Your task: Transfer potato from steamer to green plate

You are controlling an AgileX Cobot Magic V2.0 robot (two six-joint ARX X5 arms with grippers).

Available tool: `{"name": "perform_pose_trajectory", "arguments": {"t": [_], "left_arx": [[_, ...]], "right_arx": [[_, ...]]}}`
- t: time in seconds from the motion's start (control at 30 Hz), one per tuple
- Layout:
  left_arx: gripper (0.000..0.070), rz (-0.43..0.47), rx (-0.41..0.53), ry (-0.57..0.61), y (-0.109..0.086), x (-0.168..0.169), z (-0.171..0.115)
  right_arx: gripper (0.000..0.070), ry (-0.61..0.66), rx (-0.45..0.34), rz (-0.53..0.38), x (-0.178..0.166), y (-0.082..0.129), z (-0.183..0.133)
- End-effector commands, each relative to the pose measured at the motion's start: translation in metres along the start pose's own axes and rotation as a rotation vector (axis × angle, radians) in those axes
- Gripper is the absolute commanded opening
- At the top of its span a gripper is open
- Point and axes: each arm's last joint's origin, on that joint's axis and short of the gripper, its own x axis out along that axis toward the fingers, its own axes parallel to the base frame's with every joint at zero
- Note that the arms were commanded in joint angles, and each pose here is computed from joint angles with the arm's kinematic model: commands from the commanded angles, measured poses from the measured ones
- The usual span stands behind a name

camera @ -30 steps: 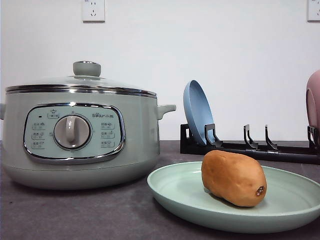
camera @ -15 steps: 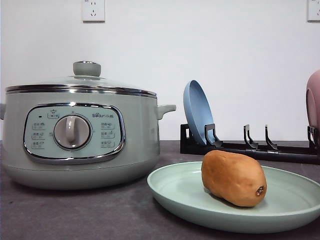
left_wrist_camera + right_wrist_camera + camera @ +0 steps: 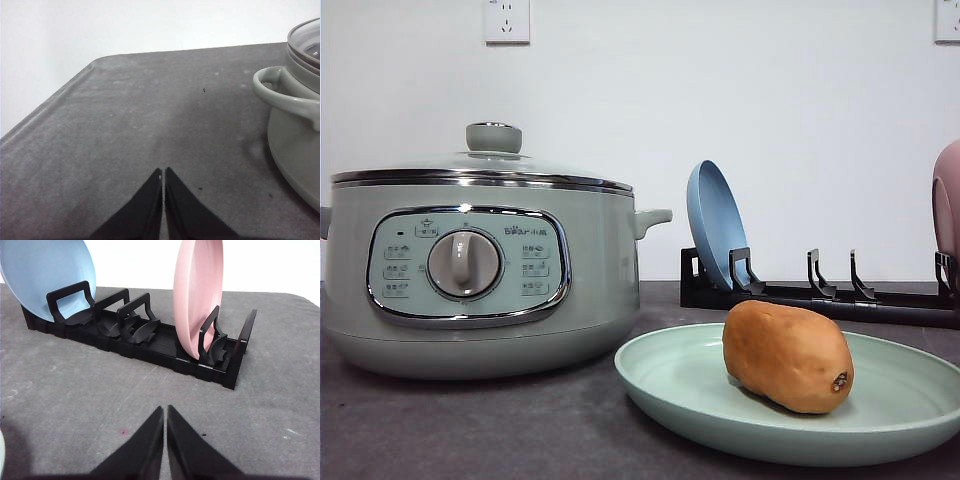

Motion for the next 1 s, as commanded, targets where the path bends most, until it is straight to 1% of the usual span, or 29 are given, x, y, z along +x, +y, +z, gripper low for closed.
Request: {"name": "perform_pose_trajectory", "arguments": {"t": [0.0,0.97], "left_arx": [[0.0000,0.002,0.000,0.026,-0.0006,0.0019,-0.0072],[0.0000,0.002,0.000,0.026,-0.0006,0.0019,-0.0072]], "right_arx": [[0.0000,-0.008,0.017,-0.001,0.0004,-0.0001,-0.0004],[0.0000,-0.008,0.017,-0.001,0.0004,-0.0001,-0.0004]]}}
